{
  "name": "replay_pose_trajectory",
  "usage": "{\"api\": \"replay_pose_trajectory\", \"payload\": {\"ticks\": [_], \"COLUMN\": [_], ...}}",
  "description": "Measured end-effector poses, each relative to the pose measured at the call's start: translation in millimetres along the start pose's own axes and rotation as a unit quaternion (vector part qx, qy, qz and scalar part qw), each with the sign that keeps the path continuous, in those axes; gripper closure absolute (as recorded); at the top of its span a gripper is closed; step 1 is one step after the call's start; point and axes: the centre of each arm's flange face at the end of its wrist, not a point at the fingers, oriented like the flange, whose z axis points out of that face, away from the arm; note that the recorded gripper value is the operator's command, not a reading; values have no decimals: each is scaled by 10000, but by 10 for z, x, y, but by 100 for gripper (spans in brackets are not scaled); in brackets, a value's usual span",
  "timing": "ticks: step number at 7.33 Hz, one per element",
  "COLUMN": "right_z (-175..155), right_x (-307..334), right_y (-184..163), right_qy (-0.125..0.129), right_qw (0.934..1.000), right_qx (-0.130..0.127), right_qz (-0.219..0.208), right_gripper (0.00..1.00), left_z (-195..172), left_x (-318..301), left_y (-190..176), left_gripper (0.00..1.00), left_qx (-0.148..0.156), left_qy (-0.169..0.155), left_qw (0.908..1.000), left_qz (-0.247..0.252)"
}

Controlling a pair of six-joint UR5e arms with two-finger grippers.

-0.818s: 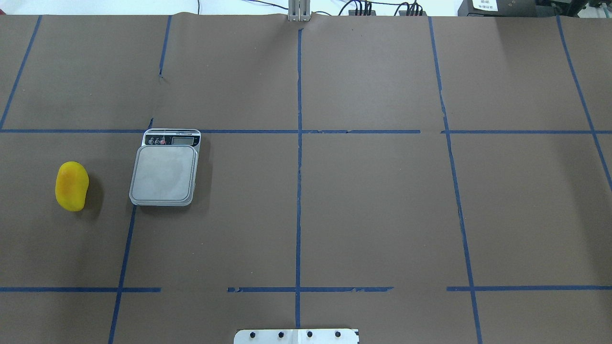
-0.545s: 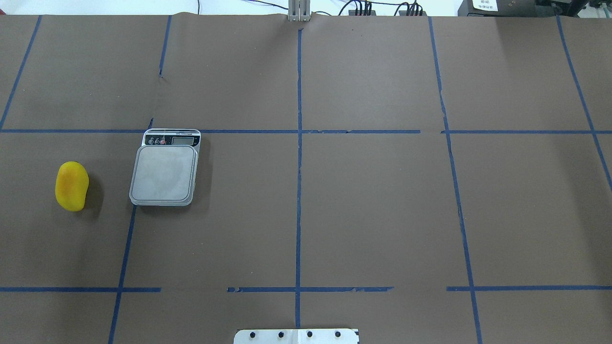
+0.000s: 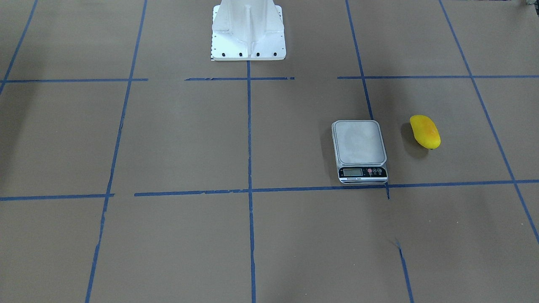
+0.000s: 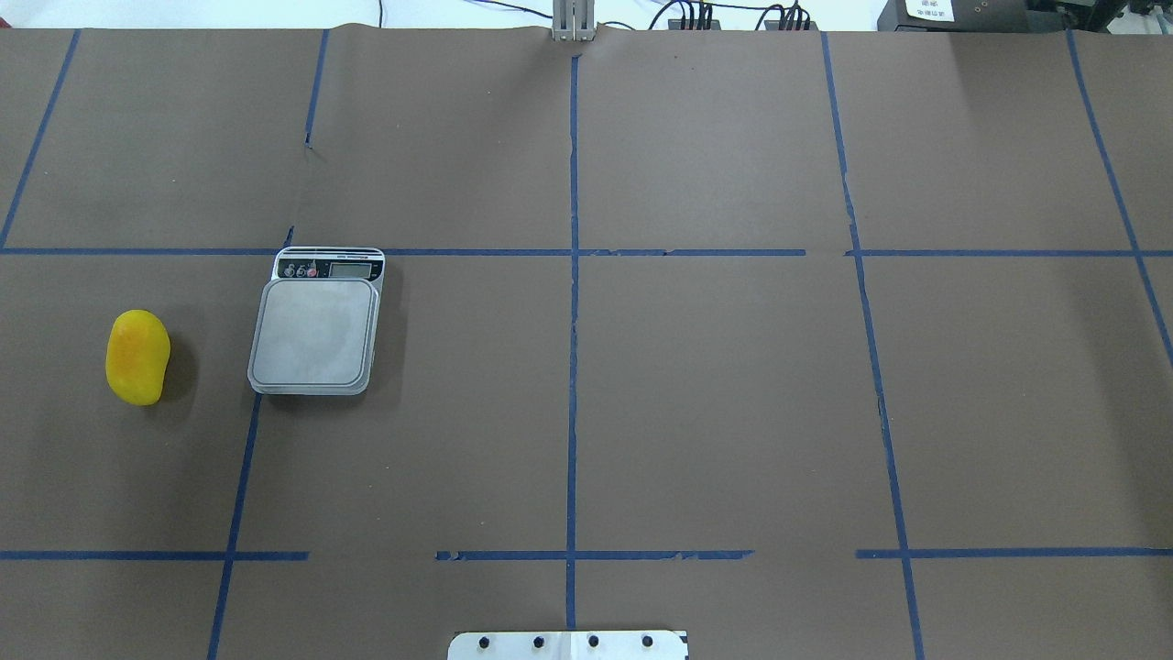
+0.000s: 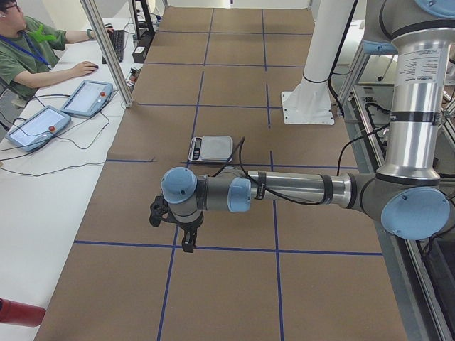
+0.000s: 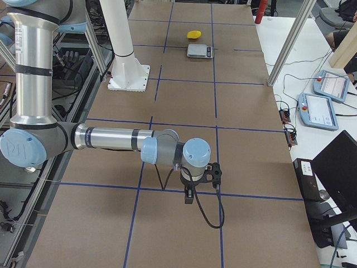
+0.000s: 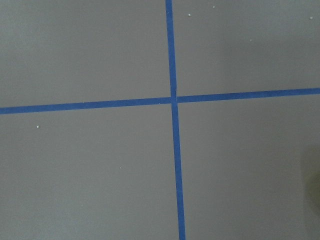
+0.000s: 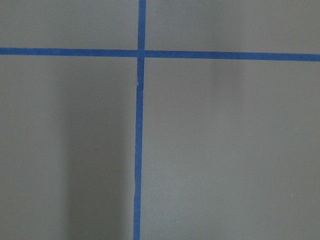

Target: Weigh mango

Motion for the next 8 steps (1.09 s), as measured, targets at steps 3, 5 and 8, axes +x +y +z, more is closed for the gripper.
{"api": "replay_pose_trajectory", "payload": {"ticks": [3, 5, 8], "right_z": [-1, -1, 0], "right_x": [0, -1, 0], "right_y": [-1, -1, 0], "right_qy": [0, 0, 0], "right_qw": [10000, 10000, 10000], "right_qx": [3, 3, 1], "right_qz": [3, -2, 0], "right_gripper": [0, 0, 0], "left_z": [632, 1162, 1649], "left_x": [1261, 1881, 2345], "left_y": [-50, 118, 374], "left_gripper": [0, 0, 0], "left_qx": [347, 384, 298], "left_qy": [93, 151, 45], "left_qw": [9984, 9970, 9966], "left_qz": [-429, -657, -761]}}
